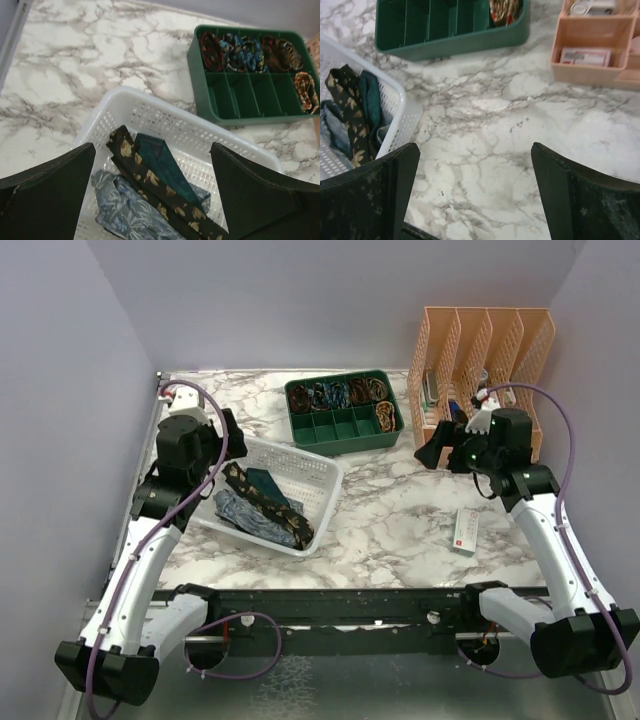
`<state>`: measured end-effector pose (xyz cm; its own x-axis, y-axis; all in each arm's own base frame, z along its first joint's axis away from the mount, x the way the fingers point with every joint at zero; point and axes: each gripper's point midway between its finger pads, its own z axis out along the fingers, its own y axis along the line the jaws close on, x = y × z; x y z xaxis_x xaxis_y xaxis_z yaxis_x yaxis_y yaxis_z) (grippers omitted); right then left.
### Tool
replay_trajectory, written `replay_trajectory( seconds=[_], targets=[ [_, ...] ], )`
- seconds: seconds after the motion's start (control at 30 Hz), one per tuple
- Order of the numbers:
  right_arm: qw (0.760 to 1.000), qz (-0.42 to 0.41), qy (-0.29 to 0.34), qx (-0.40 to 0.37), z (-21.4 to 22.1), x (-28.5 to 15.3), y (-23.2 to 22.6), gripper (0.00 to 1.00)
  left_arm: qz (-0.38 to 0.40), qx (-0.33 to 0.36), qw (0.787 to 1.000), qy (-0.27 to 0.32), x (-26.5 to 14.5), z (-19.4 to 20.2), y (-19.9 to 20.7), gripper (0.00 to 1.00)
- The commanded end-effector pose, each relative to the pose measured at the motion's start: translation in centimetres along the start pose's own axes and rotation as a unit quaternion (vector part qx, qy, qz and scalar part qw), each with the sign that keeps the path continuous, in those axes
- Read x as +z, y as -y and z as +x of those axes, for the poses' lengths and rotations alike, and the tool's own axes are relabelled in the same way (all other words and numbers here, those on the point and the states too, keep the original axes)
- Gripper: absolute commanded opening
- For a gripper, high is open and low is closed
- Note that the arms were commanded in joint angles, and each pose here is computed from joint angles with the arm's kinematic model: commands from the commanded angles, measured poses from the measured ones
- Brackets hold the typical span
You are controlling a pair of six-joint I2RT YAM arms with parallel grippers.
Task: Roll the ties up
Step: Move the bin to the corner of the board.
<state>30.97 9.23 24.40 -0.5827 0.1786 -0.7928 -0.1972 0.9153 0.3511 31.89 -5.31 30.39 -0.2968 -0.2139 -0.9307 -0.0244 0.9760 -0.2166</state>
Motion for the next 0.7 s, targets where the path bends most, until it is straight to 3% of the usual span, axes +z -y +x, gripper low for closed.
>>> replay_trajectory(
  seconds=[0.0,0.17,0.27,0.37,0.5,0.67],
  targets=[
    [0.996,-0.077,-0.038,0.032,2.8,0.1,-2.3,1.0,-0.036,-0.044,0.998,-0.007,-0.4,1.8,-1.5,0.99],
    [0.982,-0.15,-0.097,0.066,7.7,0.7,-3.7,1.0,-0.065,-0.052,0.996,-0.035,-1.9,4.6,-3.0,0.99],
    [0.971,-0.175,-0.136,0.094,10.9,1.0,-4.0,1.0,-0.096,-0.121,0.986,-0.067,-3.3,7.3,-3.9,0.99],
    [0.966,-0.182,-0.153,0.097,12.3,1.2,-4.1,1.0,-0.076,-0.157,0.977,-0.125,-4.2,10.7,-2.9,0.99],
    [0.959,-0.199,-0.181,0.091,13.7,1.7,-5.0,1.0,-0.142,-0.204,0.952,-0.177,-6.2,14.8,-4.7,0.99],
    [0.953,-0.214,-0.204,0.073,14.7,2.9,-6.9,1.0,-0.176,-0.269,0.931,-0.174,-8.9,16.6,-5.8,0.99]
  ],
)
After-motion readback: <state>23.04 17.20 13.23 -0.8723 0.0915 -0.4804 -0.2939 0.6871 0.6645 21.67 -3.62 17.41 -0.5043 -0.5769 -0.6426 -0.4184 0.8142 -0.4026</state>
